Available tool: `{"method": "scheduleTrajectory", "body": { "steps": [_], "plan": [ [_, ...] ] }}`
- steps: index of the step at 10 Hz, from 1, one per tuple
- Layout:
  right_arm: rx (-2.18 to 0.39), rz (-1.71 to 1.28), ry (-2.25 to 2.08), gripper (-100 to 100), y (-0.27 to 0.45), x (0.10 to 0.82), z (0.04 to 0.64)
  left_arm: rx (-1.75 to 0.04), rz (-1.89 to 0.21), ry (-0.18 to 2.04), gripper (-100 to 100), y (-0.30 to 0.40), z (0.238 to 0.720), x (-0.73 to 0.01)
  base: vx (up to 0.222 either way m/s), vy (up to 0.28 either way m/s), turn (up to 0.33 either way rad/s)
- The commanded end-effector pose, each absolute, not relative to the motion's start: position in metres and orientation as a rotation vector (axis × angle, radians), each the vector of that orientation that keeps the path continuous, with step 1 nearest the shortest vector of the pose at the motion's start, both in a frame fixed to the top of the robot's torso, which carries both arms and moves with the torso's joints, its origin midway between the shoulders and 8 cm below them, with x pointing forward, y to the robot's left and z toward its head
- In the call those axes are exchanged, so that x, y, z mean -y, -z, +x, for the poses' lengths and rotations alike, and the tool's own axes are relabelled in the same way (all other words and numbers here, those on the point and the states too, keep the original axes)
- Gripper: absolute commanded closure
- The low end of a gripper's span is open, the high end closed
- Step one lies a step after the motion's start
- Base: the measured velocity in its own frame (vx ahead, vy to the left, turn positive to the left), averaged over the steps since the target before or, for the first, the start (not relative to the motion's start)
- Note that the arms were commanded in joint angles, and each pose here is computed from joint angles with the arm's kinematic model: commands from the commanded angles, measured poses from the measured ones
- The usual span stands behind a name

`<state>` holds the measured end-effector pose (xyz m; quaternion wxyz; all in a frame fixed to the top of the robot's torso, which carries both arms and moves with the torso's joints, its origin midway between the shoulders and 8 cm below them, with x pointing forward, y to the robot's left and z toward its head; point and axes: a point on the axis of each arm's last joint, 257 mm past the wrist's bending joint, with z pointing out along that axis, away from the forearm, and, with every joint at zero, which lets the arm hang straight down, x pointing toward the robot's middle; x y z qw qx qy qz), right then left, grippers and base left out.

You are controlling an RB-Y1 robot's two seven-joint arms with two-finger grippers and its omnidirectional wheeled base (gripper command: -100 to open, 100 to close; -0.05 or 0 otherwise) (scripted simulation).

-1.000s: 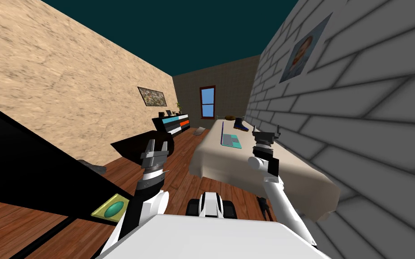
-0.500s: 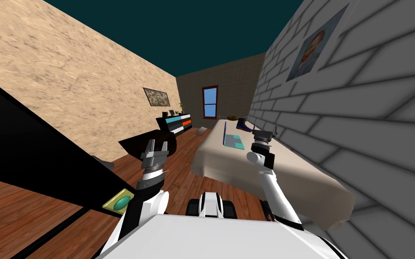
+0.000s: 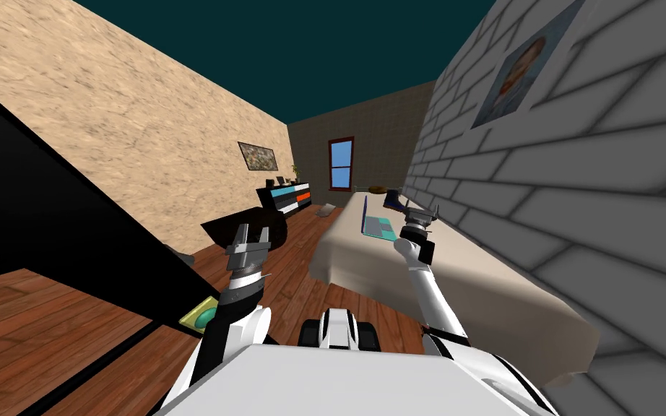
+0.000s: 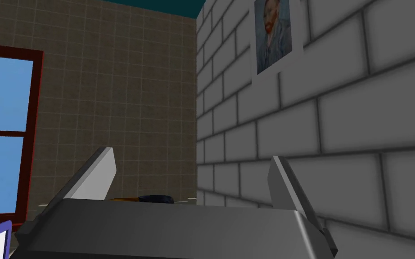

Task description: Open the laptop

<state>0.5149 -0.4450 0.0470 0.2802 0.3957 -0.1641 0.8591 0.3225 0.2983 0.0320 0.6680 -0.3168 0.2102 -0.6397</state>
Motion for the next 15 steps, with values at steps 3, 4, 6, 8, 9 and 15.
{"method": "scheduleTrajectory", "body": {
  "steps": [3,4,6,8,9,15],
  "plan": [
    [0.633,1.149,-2.372,-100,-0.030,0.460,0.543,-0.474,-0.715,1.443,0,-0.032,0.323,-0.298,0.000,0.010,0.060],
    [0.713,1.164,-2.409,-100,-0.030,0.463,0.552,-0.474,-0.715,1.443,0,-0.032,0.323,-0.298,0.001,0.012,0.101],
    [0.803,1.213,-2.424,-100,-0.017,0.466,0.566,-0.474,-0.715,1.443,0,-0.032,0.323,-0.298,0.001,0.010,0.062],
    [0.898,1.252,-2.443,-100,-0.006,0.468,0.578,-0.474,-0.715,1.443,0,-0.032,0.323,-0.298,0.001,0.010,0.070],
    [0.907,1.261,-2.439,-100,-0.003,0.468,0.579,-0.474,-0.715,1.443,0,-0.032,0.323,-0.298,0.001,0.007,0.045],
    [1.268,1.390,-2.478,-100,0.034,0.459,0.623,-0.474,-0.715,1.443,0,-0.032,0.323,-0.298,0.001,0.010,0.072]
  ]
}}
